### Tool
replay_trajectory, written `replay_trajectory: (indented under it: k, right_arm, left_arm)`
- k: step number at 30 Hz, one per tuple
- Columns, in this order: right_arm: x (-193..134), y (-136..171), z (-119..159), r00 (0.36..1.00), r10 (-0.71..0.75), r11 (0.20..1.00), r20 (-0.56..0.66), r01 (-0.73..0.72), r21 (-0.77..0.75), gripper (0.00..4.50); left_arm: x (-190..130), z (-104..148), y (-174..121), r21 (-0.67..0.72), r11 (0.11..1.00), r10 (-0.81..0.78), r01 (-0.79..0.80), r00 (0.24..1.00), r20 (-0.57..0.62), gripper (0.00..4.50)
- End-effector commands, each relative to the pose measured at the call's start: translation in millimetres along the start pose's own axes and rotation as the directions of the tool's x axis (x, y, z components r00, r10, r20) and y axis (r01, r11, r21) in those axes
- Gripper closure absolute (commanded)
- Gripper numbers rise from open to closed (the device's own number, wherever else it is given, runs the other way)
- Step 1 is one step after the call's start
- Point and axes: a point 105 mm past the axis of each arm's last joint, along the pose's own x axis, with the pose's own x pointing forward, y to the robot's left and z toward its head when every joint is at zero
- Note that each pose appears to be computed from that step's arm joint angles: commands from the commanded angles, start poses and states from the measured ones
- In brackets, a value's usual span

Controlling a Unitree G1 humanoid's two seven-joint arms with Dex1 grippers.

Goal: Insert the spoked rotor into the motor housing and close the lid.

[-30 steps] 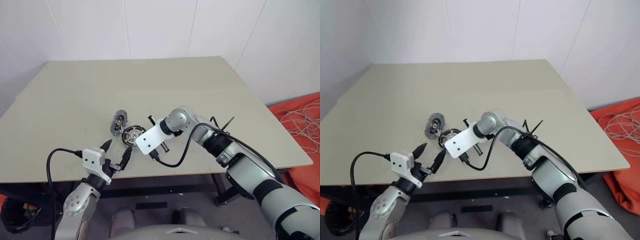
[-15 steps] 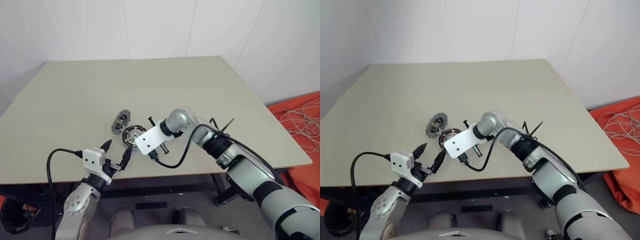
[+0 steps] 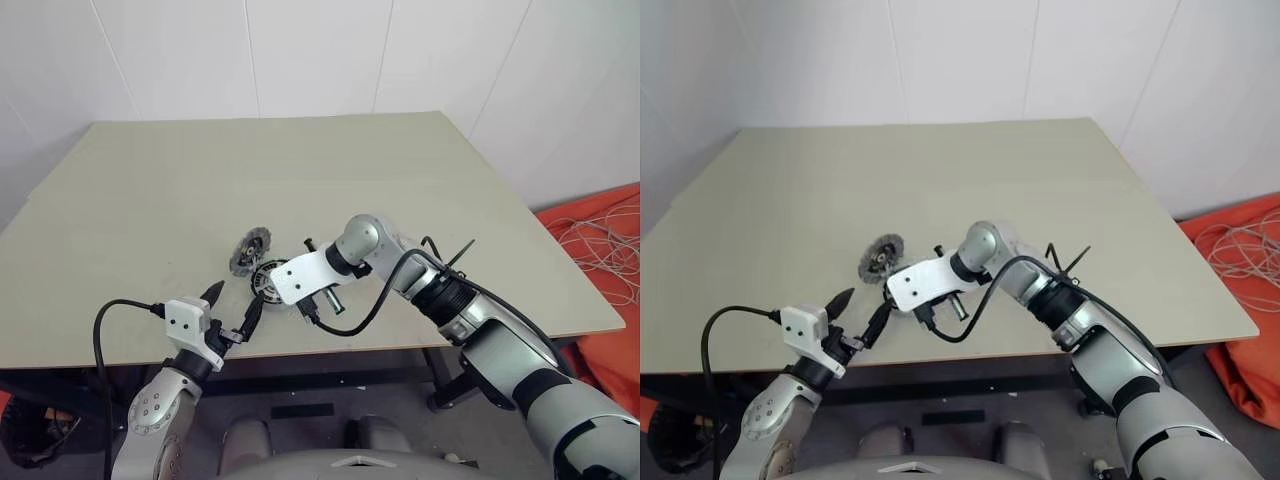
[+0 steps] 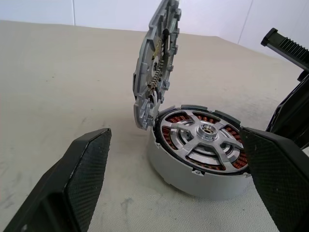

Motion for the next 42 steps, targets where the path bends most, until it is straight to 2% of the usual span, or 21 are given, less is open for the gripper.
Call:
replay_trajectory:
  k: [1, 5, 10, 13, 18, 40, 42]
  right_arm:
    - [-2.0, -7.8, 13.6, 0.997, -0.049, 0.999, 0.061, 0.047, 0.026, 4.44]
    - [2.4, -10.2, 15.6, 0.994, -0.075, 0.997, 0.076, 0.072, 0.041, 4.44]
    - [0.8, -13.3, 29.2, 0.981, -0.098, 0.992, 0.168, 0.082, 0.096, 4.44]
    - [-1.7, -11.1, 30.3, 0.980, -0.089, 0.993, 0.180, 0.073, 0.096, 3.85]
    - [-3.5, -10.0, 24.3, 0.986, -0.092, 0.995, 0.138, 0.085, 0.054, 2.24]
    - [13.8, -9.9, -6.4, 0.997, -0.066, 0.997, 0.032, 0.064, 0.050, 2.24]
    - [13.1, -9.7, -10.0, 0.998, -0.065, 0.997, 0.024, 0.064, 0.052, 2.64]
  left_arm:
    - [1.1, 9.4, -1.3, 0.012, 1.000, -0.011, 0.011, 0.999, 0.044, 0.00]
    - [0.6, 9.1, -1.7, 0.014, 1.000, -0.010, 0.009, 0.999, 0.044, 0.00]
    - [0.0, 9.6, -1.8, 0.017, 1.000, -0.006, 0.005, 0.999, 0.044, 0.00]
    - [-0.2, 10.1, -1.8, 0.018, 1.000, -0.007, 0.006, 0.999, 0.043, 0.00]
    - [-1.1, 9.5, -2.2, 0.016, 1.000, -0.010, 0.010, 0.999, 0.040, 0.00]
    - [0.2, 12.7, -2.6, 0.016, 1.000, 0.003, -0.004, 0.999, 0.045, 0.00]
    - [-0.1, 12.5, -2.1, 0.016, 1.000, 0.004, -0.005, 0.999, 0.045, 0.00]
